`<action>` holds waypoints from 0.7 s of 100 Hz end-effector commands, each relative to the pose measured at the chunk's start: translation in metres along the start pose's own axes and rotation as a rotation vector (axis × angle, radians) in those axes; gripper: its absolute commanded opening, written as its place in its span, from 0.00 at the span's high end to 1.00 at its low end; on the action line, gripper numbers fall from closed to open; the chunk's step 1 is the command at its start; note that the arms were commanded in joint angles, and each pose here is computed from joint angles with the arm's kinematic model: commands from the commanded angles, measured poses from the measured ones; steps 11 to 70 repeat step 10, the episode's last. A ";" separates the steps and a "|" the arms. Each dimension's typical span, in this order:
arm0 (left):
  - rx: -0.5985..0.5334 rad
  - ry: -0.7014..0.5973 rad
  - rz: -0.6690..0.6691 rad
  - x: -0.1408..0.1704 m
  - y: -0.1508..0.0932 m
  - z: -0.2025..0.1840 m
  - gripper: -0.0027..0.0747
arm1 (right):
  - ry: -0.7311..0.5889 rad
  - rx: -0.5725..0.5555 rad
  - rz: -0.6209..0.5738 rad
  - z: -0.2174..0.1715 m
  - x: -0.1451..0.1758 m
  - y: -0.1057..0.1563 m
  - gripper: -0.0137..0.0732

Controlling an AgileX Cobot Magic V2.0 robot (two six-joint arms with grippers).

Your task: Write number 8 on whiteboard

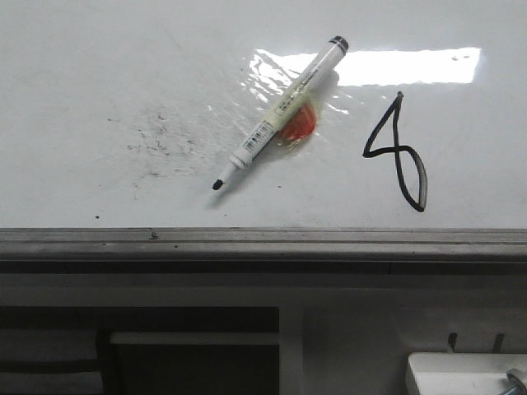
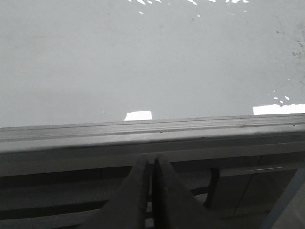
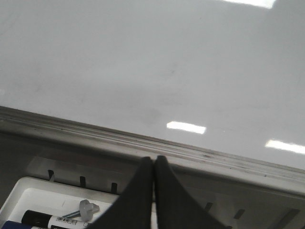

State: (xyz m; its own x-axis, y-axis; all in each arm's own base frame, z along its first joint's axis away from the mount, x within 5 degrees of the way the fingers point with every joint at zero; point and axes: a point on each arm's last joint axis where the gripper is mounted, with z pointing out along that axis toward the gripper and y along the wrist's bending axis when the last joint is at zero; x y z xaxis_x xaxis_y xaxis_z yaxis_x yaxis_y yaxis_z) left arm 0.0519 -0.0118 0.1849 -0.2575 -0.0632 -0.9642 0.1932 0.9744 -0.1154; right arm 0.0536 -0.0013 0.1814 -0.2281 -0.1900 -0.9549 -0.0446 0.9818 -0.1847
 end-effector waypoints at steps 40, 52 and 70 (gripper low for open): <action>0.000 -0.026 -0.013 0.008 0.001 0.002 0.99 | -0.028 0.013 -0.008 0.000 0.001 0.000 0.92; 0.000 -0.026 -0.013 0.008 0.001 0.002 0.99 | -0.028 0.013 -0.008 0.000 0.001 0.000 0.92; 0.000 -0.026 -0.013 0.008 0.001 0.002 0.99 | -0.028 0.013 -0.008 0.000 0.001 0.000 0.92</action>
